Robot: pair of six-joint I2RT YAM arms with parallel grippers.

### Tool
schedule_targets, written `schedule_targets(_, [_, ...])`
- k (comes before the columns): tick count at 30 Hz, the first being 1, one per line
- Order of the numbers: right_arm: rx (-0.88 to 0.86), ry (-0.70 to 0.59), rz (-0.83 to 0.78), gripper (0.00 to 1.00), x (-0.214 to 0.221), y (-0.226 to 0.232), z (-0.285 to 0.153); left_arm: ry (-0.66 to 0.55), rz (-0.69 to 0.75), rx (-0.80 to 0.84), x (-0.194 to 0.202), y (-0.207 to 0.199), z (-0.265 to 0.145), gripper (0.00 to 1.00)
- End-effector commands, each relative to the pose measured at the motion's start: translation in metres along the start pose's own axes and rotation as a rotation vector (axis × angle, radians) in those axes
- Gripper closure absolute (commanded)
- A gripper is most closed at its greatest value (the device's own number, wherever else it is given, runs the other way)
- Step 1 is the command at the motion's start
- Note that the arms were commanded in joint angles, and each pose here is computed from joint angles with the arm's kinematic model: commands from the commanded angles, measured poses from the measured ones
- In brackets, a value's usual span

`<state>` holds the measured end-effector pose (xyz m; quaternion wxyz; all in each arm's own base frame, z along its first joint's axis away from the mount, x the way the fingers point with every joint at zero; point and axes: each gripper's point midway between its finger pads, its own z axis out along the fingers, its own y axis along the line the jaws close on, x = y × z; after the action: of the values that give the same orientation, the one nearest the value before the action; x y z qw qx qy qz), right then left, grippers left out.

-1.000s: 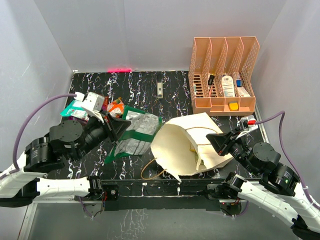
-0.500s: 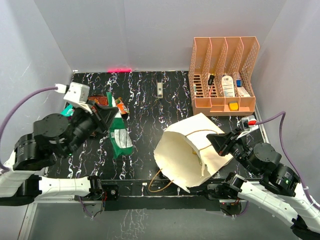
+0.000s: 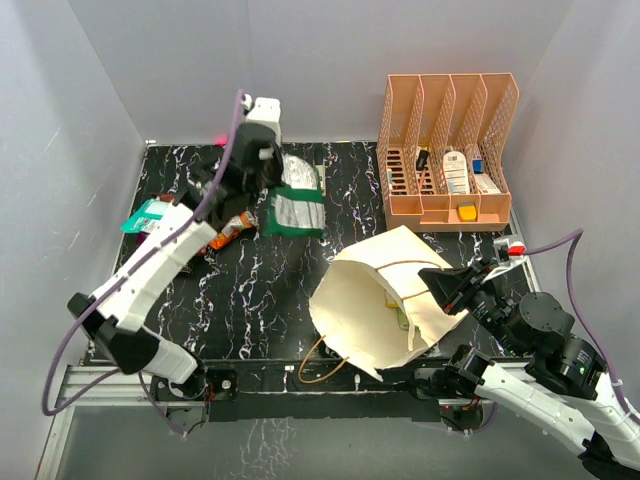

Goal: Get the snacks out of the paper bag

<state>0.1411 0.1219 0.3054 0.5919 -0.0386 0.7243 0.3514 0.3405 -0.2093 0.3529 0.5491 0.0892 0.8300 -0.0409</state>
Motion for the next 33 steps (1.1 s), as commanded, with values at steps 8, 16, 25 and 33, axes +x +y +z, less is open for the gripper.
schedule_targets(8, [-0.041,-0.060,0.008,0.92,-0.014,0.008,-0.002,-0.080,-0.429,-0.089,-0.071,0.123,0.092,1.00])
schedule_targets(16, [-0.053,-0.075,0.012,0.92,-0.016,0.009,-0.005,-0.100,-0.667,-0.281,-0.054,0.202,0.121,1.00])
schedule_targets(25, [-0.057,-0.076,0.012,0.92,-0.016,0.009,-0.005,-0.094,-0.788,-0.408,-0.025,0.251,0.122,1.00])
schedule_targets(33, [-0.058,-0.072,0.010,0.92,-0.015,0.010,-0.005,-0.054,-0.884,-0.502,0.002,0.273,0.118,1.00])
